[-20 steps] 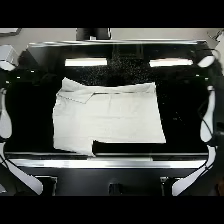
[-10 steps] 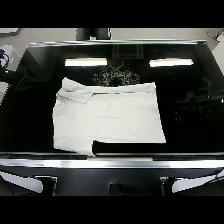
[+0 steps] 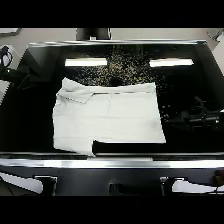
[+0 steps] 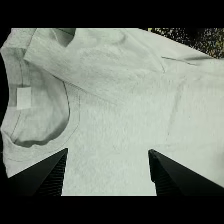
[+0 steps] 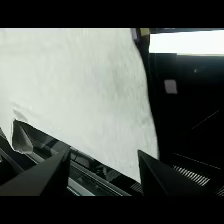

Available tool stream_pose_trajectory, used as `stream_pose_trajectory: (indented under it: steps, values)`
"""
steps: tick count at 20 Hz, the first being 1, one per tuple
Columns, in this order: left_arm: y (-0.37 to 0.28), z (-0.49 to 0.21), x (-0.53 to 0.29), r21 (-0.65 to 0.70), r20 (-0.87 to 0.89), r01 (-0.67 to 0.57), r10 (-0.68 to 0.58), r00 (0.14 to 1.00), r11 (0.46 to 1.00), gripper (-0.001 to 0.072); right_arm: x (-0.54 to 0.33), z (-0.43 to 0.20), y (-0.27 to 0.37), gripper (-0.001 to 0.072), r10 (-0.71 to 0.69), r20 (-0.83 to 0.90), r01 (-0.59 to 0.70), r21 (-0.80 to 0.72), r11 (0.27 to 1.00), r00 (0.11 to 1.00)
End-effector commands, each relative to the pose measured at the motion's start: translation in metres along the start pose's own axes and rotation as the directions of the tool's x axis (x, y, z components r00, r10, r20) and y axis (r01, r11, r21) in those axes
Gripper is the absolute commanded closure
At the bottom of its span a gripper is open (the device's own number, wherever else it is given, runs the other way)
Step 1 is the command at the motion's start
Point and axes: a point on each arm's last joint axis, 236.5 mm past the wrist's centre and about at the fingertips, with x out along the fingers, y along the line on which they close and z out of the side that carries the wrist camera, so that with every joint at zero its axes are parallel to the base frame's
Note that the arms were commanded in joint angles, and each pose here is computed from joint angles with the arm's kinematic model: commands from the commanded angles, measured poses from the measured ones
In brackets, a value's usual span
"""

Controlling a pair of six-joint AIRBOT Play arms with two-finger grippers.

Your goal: Fold the clothes and pants, and hang the long-sleeved shirts on hangers.

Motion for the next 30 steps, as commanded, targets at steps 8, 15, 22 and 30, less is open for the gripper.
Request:
stream_pose_trajectory:
  steps: [8, 15, 22, 30]
  values:
    - [-0.005, -0.013, -0.003, 0.031, -0.046, 0.01, -0.008, 0.999, 0.999, 0.0116, 0.004, -0.037, -0.032, 0.0234, -0.181, -0.01, 0.18, -0.078, 0.981, 0.983]
    - [-0.006, -0.013, -0.003, 0.021, -0.048, 0.01, -0.009, 0.999, 1.0, 0.0117, 0.03, -0.069, -0.045, 0.0236, -0.159, -0.07, 0.158, -0.03, 0.987, 0.985]
    - [-0.007, -0.013, -0.001, 0.023, -0.049, 0.011, -0.009, 0.999, 1.0, 0.0117, 0.044, -0.078, -0.057, 0.0246, -0.17, -0.057, 0.171, 0.007, 0.985, 0.984]
    - [-0.01, -0.013, 0.001, 0.03, -0.049, 0.012, -0.011, 0.999, 0.999, 0.0116, 0.052, -0.063, -0.057, 0.0365, -0.194, -0.001, 0.194, 0.0, 0.981, 0.981]
